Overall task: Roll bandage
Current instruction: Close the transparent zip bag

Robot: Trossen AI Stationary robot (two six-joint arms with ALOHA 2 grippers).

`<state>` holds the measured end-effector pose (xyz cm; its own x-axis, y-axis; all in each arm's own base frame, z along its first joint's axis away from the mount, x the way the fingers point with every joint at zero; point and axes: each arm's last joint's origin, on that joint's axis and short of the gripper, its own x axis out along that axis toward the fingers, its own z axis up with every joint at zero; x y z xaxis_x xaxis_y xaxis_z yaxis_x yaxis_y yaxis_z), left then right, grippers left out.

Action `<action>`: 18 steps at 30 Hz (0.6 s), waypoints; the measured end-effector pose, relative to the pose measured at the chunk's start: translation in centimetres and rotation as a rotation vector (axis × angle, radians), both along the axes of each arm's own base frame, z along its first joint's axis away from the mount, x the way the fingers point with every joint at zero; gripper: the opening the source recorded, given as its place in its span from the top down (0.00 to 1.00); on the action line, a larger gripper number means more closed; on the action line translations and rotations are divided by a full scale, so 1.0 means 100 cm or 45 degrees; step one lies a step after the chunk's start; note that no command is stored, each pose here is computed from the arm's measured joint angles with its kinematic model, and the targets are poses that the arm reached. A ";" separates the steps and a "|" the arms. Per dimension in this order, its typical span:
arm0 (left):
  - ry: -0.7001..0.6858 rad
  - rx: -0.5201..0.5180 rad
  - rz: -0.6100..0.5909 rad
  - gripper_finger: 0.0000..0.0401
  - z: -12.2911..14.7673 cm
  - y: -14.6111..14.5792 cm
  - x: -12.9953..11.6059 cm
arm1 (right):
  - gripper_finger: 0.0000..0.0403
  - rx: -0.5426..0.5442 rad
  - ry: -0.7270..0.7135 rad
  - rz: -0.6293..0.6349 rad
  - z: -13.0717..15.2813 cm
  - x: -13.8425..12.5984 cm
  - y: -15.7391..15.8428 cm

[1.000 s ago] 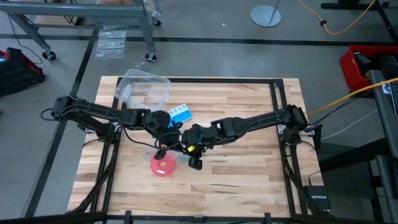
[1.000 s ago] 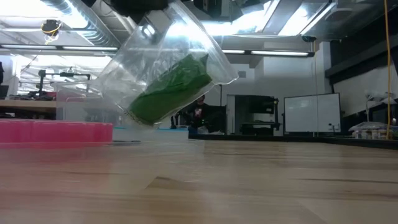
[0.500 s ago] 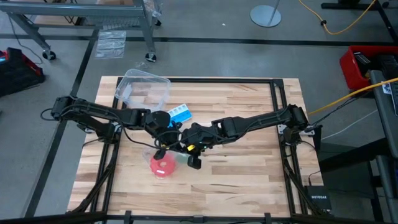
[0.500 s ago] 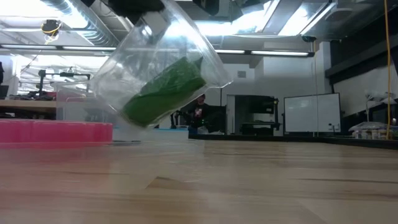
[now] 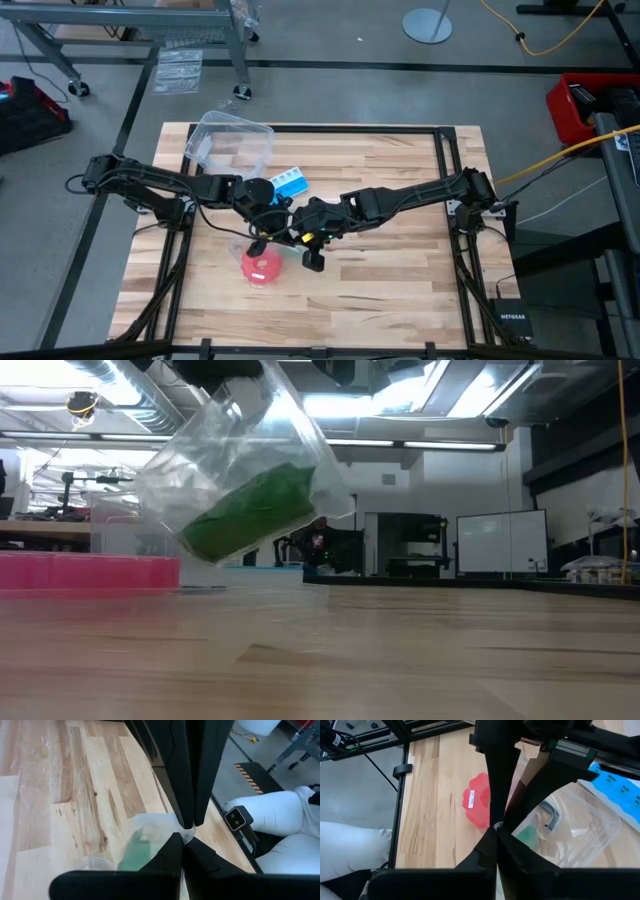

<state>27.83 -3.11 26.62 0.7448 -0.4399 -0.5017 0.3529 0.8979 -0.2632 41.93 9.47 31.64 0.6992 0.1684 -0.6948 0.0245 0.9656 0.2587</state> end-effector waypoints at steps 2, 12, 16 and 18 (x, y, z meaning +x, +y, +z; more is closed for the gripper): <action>0.004 -0.009 0.006 1.00 0.000 0.000 0.000 | 0.99 0.000 0.001 0.001 0.000 0.000 0.000; -0.025 -0.038 0.022 1.00 0.009 0.001 -0.007 | 0.96 0.011 -0.014 0.009 0.001 0.000 0.001; -0.030 -0.046 0.024 1.00 0.011 0.001 -0.007 | 0.95 0.010 -0.010 0.009 0.001 0.000 0.001; -0.030 -0.049 0.023 1.00 0.011 0.000 -0.007 | 0.95 0.010 -0.010 0.009 0.001 0.000 0.001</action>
